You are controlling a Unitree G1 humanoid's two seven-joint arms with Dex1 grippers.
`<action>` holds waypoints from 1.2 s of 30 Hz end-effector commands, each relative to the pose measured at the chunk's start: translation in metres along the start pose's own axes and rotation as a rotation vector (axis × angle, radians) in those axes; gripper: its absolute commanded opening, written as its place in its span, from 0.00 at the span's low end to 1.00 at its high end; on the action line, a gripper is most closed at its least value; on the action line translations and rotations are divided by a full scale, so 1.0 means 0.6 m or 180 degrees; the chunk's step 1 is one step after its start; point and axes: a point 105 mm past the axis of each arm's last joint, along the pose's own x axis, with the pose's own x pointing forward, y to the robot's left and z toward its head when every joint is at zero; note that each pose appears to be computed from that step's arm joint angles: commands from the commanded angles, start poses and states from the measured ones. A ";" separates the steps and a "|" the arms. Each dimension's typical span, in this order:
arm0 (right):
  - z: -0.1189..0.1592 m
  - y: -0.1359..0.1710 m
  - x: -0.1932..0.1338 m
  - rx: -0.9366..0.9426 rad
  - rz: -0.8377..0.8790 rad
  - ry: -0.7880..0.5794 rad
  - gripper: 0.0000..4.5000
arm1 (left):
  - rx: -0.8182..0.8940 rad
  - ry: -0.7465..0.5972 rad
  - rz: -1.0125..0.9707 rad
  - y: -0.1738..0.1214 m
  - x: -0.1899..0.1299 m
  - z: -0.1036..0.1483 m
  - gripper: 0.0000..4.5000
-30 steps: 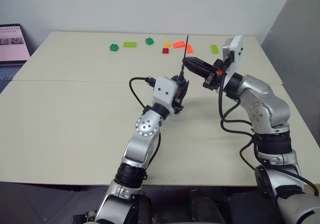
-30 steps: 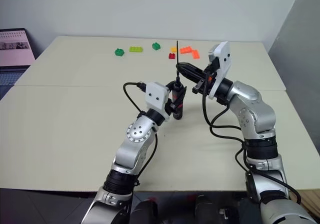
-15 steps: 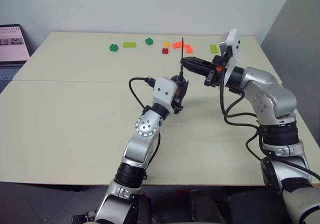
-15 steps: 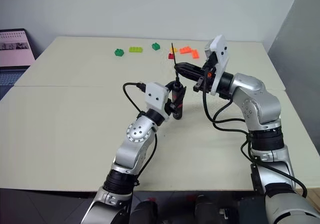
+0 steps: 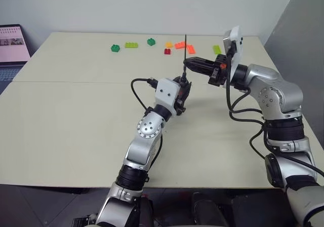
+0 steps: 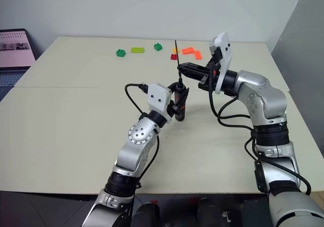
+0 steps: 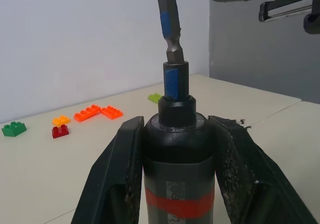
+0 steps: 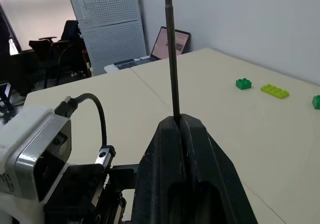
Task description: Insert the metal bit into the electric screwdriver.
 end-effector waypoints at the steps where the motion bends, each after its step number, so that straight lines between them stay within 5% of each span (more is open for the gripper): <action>1: -0.007 0.003 -0.007 0.0123 0.0089 0.0031 0.00 | 0.0040 -0.0160 0.0014 0.005 0.004 0.022 0.36; 18: 0.006 0.003 -0.003 0.0025 0.0290 0.0117 0.00 | 0.0044 -0.0152 -0.0006 0.005 0.004 0.021 0.36; 36: 0.002 -0.004 -0.004 -0.0059 -0.0182 0.0370 0.00 | 0.0086 -0.0145 0.0024 0.010 0.003 0.021 0.36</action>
